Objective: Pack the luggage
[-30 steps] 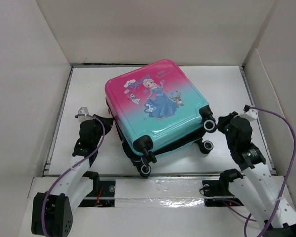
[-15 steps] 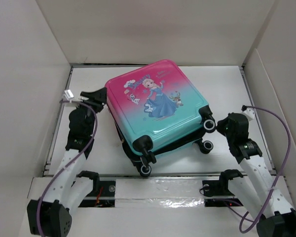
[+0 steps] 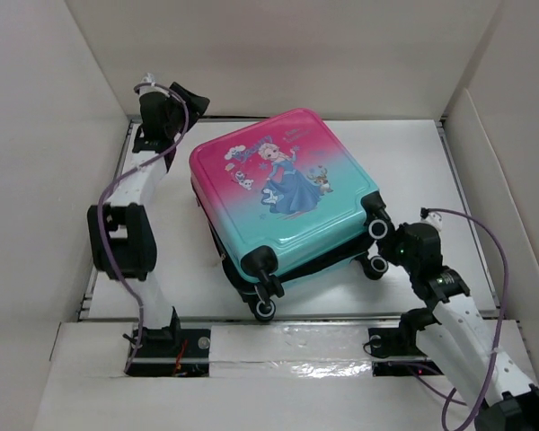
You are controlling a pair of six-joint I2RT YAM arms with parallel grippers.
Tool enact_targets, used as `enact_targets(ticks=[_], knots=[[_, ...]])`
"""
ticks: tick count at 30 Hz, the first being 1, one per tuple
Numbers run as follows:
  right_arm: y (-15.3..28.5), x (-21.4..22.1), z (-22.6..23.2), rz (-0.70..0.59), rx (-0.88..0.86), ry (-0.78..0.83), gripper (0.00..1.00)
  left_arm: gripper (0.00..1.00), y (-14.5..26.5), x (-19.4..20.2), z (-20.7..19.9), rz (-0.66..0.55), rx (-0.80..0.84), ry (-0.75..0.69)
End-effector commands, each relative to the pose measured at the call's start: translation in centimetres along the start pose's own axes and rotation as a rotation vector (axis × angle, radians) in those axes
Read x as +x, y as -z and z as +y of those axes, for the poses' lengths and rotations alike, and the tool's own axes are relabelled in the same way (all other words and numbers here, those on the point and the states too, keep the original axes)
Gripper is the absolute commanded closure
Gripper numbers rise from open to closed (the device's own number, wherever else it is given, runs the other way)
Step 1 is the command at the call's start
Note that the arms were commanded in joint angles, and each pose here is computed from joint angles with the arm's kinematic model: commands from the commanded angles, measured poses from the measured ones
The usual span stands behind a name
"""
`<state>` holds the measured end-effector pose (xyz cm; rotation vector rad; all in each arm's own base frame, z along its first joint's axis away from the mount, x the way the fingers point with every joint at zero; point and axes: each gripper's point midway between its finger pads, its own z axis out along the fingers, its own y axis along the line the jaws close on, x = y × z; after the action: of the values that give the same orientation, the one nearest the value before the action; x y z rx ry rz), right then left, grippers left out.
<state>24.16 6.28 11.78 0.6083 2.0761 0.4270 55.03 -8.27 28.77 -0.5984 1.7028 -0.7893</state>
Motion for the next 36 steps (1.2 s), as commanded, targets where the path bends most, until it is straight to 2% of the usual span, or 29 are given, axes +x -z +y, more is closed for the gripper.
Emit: enact_targets(ticks=[1, 2, 3, 6, 8, 9, 11, 12, 14, 15, 17, 18, 19, 20, 23, 24, 26, 27, 28, 29, 30, 31, 33, 34, 35, 36], knots=[[-0.7, 2.4, 1.6, 0.079, -0.076, 0.024, 0.99, 0.4, -2.4, 0.9, 0.2, 0.149, 0.011, -0.119], [-0.9, 2.7, 1.8, 0.082, -0.085, 0.029, 1.0, 0.4, -2.8, 1.7, 1.0, 0.197, -0.013, -0.125], [-1.2, 3.0, 1.9, 0.092, -0.099, 0.031, 1.0, 0.4, -3.3, 1.5, -0.1, 0.219, 0.031, -0.137], [-1.9, 2.8, 4.2, 0.102, -0.174, 0.069, 1.0, 0.4, -4.3, 4.1, 1.8, 0.298, 0.032, -0.116], [-2.5, 2.4, 5.2, 0.102, -0.193, 0.099, 1.0, 0.4, -4.4, 4.3, 2.0, 0.276, 0.039, -0.079], [-2.6, 1.8, 5.7, 0.089, -0.201, 0.129, 1.0, 0.41, -4.2, 5.5, 3.9, 0.279, -0.006, -0.056], [-2.9, -0.4, 7.8, 0.02, -0.256, 0.157, 0.98, 0.41, -3.7, 5.2, 3.7, 0.227, 0.014, -0.04], [-3.6, -0.7, 7.9, 0.014, -0.246, 0.188, 0.98, 0.41, -3.1, 6.8, 5.6, 0.246, -0.028, -0.014], [-4.2, -3.3, 9.6, -0.06, -0.255, 0.196, 0.98, 0.41, -2.6, 7.0, 6.0, 0.224, -0.02, -0.006], [-5.3, -3.0, 9.6, -0.037, -0.232, 0.219, 0.98, 0.42, -1.9, 8.6, 7.4, 0.253, -0.047, 0.019], [-5.8, -4.8, 12.3, -0.059, -0.287, 0.235, 0.98, 0.42, -1.2, 8.8, 7.2, 0.23, -0.015, 0.031], [-6.3, -5.1, 13.1, -0.058, -0.304, 0.248, 0.98, 0.43, 0.1, 10.9, 9.2, 0.26, -0.048, 0.057], [-8.0, -4.7, 13.4, -0.03, -0.292, 0.261, 0.98, 0.44, 1.1, 11.3, 7.9, 0.248, -0.022, 0.077], [-8.1, -6.1, 15.9, -0.038, -0.349, 0.272, 0.98, 0.45, 2.3, 12.8, 9.2, 0.237, -0.034, 0.088], [-11.3, -5.9, 17.7, 0.029, -0.355, 0.287, 0.98, 0.47, 4.4, 14.0, 7.3, 0.215, 0.008, 0.092], [-11.4, -7.9, 20.2, -0.003, -0.397, 0.287, 0.98, 0.47, 5.8, 15.7, 8.6, 0.228, -0.022, 0.096], [-14.1, -6.9, 21.0, 0.064, -0.397, 0.297, 0.97, 0.47, 7.6, 16.1, 7.2, 0.199, 0.008, 0.083], [-14.1, -9.4, 23.9, 0.027, -0.44, 0.313, 0.97, 0.47, 9.1, 17.6, 8.4, 0.22, -0.014, 0.084], [-14.9, -9.0, 23.6, 0.085, -0.42, 0.325, 0.96, 0.47, 10.2, 17.1, 7.2, 0.2, 0.019, 0.072], [-16.7, -7.5, 23.7, 0.159, -0.425, 0.34, 0.93, 0.47, 11.0, 17.5, 7.3, 0.206, 0.018, 0.055], [-17.3, -7.6, 24.5, 0.177, -0.439, 0.357, 0.91, 0.47, 12.2, 18.6, 7.9, 0.217, -0.002, 0.045], [-16.9, -9.2, 26.4, 0.167, -0.47, 0.364, 0.89, 0.47, 13.3, 17.9, 6.7, 0.19, 0.032, 0.034], [-18.1, -9.0, 26.8, 0.206, -0.487, 0.372, 0.74, 0.47, 15.1, 18.9, 7.0, 0.196, 0.022, 0.018], [-18.2, -9.5, 26.5, 0.216, -0.479, 0.365, 0.67, 0.47, 16.0, 17.9, 6.2, 0.162, 0.046, 0.014], [-17.8, -10.0, 27.1, 0.207, -0.498, 0.37, 0.54, 0.47, 16.6, 18.2, 6.3, 0.168, 0.042, 0.009], [-17.1, -11.0, 27.1, 0.184, -0.507, 0.368, 0.46, 0.47, 17.1, 18.2, 6.5, 0.163, 0.036, 0.006]])
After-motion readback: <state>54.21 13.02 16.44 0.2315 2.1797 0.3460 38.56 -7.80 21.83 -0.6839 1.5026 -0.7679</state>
